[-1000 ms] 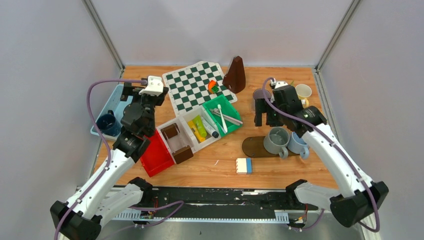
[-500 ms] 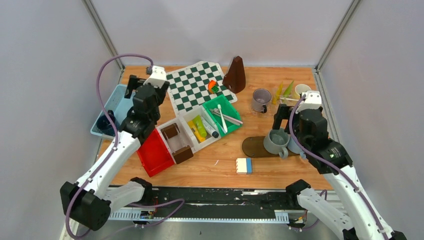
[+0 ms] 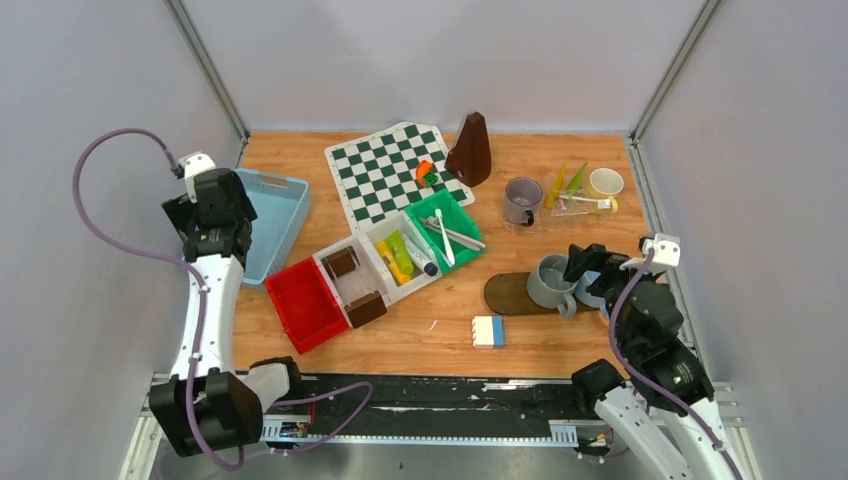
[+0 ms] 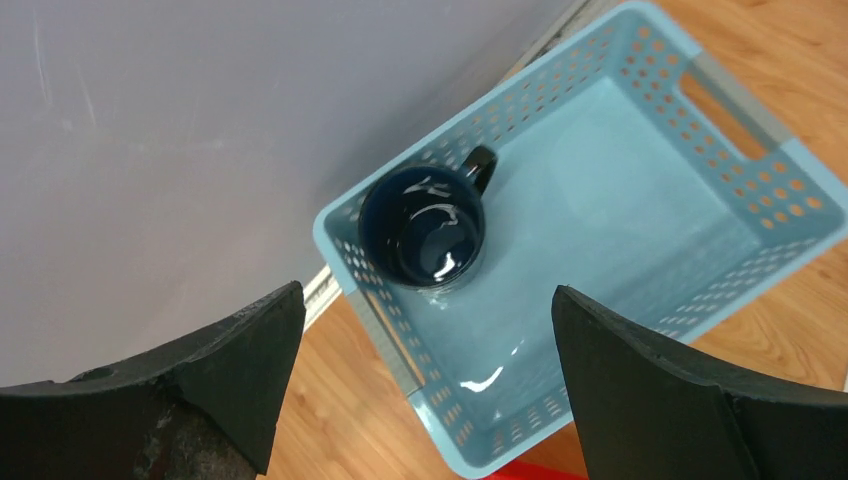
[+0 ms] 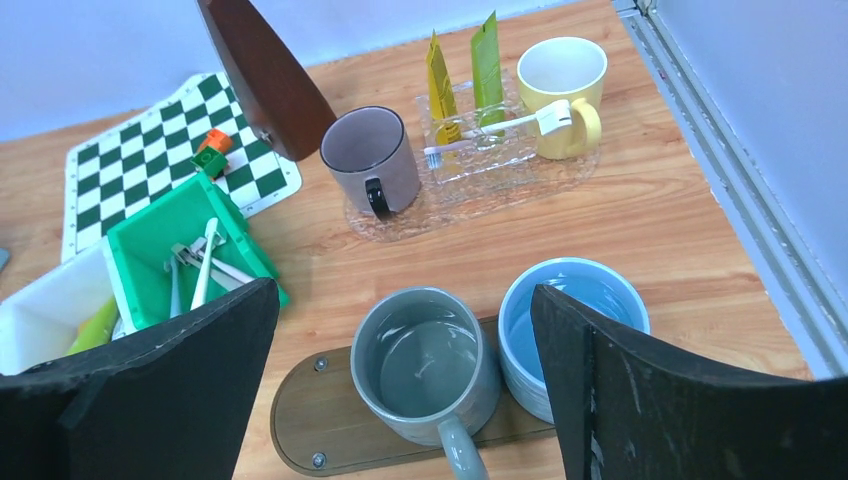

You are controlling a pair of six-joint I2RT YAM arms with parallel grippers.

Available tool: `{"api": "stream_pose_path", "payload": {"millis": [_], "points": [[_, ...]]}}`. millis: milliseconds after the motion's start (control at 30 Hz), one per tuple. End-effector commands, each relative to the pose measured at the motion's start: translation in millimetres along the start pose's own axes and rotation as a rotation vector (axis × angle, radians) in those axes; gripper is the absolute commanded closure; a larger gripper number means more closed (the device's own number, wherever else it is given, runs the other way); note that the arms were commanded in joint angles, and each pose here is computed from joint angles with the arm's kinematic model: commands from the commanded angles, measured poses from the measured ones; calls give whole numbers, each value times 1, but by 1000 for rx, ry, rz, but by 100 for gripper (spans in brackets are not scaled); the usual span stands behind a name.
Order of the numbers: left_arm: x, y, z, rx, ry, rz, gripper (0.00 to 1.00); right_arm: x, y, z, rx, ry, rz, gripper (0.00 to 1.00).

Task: Prepare toiletry sets of a toothbrush and toothpaste on the tray
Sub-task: Pick up the cup from the storage box.

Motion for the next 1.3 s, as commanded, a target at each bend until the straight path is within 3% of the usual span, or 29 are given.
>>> {"api": "stream_pose_path", "payload": {"millis": [0, 233, 433, 867, 1033, 1267], "points": [[15, -13, 15, -101, 240, 121, 0, -10, 6, -4, -7, -90, -128, 0], [40, -41, 34, -207, 487, 221, 1, -14, 18, -11, -20, -138, -213, 0], [70, -69, 46, -294, 653, 287, 13, -11, 15, -7, -44, -124, -203, 0], [88, -113, 35, -293, 665, 369, 44, -3, 7, -3, -42, -89, -152, 0], [74, -104, 36, -272, 680, 344, 45, -1, 5, 0, -49, -81, -136, 0], [48, -91, 36, -217, 714, 281, 37, 0, 3, 2, -64, -74, -127, 0]]}}
Point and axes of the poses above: each gripper's point midway between its finger pads, its own y axis back along the fingers, its own z axis along the line the jaws close on, x = y × z, the point moved 5 cm from there along y, back along the fingers, and after that the axes turned 2 degrees about y, right-handed, at the moved point
